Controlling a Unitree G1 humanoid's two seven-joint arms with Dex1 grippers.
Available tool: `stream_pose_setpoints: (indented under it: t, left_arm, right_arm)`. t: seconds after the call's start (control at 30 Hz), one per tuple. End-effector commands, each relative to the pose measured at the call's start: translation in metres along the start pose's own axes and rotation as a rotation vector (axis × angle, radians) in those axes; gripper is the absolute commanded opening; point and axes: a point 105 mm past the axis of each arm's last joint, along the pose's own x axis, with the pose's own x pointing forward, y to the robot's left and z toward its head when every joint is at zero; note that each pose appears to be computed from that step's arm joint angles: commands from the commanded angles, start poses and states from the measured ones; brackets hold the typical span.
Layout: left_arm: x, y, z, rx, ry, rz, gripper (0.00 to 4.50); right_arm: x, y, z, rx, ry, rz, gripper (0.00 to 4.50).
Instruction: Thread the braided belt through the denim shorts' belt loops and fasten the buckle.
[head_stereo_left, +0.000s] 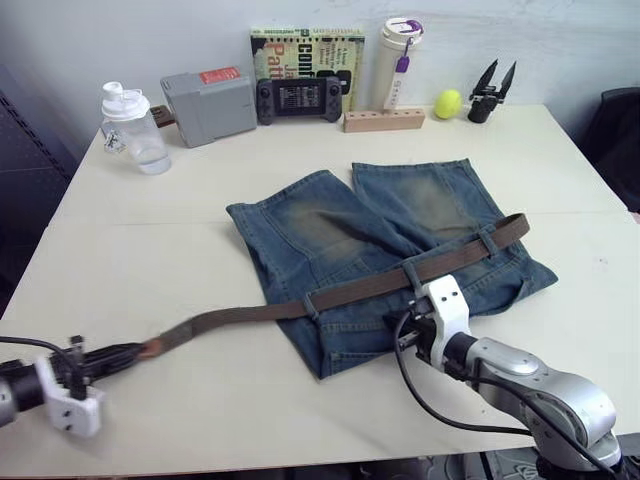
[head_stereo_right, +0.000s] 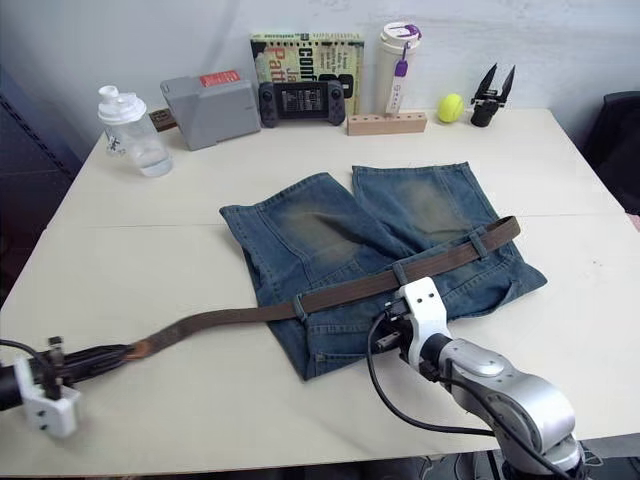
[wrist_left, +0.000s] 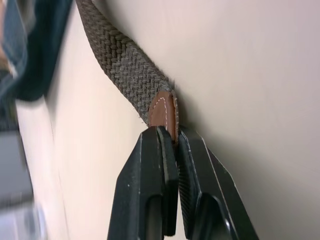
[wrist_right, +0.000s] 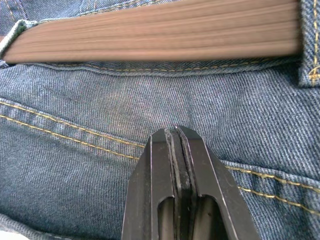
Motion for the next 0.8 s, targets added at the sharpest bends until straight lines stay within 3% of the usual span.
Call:
stream_pose_setpoints:
  t: [0.03,0.17,0.27,0.37,0.47,0.53,0.6,0.63,0.7,0.77,0.8]
  left_arm:
    - [-0.036,-0.038,-0.039,0.016,0.237,-0.165,0.00]
    - [-0.065,-0.059,-0.052,0.073,0.329,-0.269,0.00]
    - [-0.076,-0.069,-0.054,0.103,0.343,-0.310,0.00]
    - [-0.076,-0.065,-0.056,0.126,0.347,-0.266,0.00]
    - [-0.062,-0.040,-0.054,0.116,0.307,-0.155,0.00]
    - [-0.052,-0.024,-0.049,0.068,0.270,-0.071,0.87]
    - [-0.042,-0.008,-0.045,0.052,0.224,-0.003,1.40]
    - [-0.037,0.002,-0.042,0.080,0.197,0.031,1.96]
    - [-0.024,0.031,-0.031,0.116,0.102,0.125,2.49]
    - [-0.017,0.054,-0.020,0.145,0.022,0.184,3.33]
    - [-0.012,0.067,-0.011,0.160,-0.030,0.215,3.33]
  right_arm:
    - [0.004,0.003,-0.007,0.013,0.034,0.005,0.05]
    - [0.007,0.003,-0.005,0.012,0.035,0.009,0.05]
    - [0.009,0.003,-0.004,0.011,0.032,0.014,0.05]
    - [0.011,0.004,-0.002,0.011,0.029,0.019,0.05]
    - [0.012,0.003,-0.002,0.011,0.029,0.020,0.05]
    - [0.013,0.002,-0.002,0.009,0.032,0.020,0.00]
    - [0.014,0.001,-0.001,0.006,0.033,0.020,0.00]
    - [0.014,0.000,-0.001,0.004,0.033,0.022,0.00]
    - [0.014,-0.001,0.001,0.002,0.034,0.026,0.00]
    - [0.014,-0.003,0.002,-0.001,0.036,0.028,0.00]
    - [0.014,-0.004,0.003,-0.003,0.037,0.031,0.00]
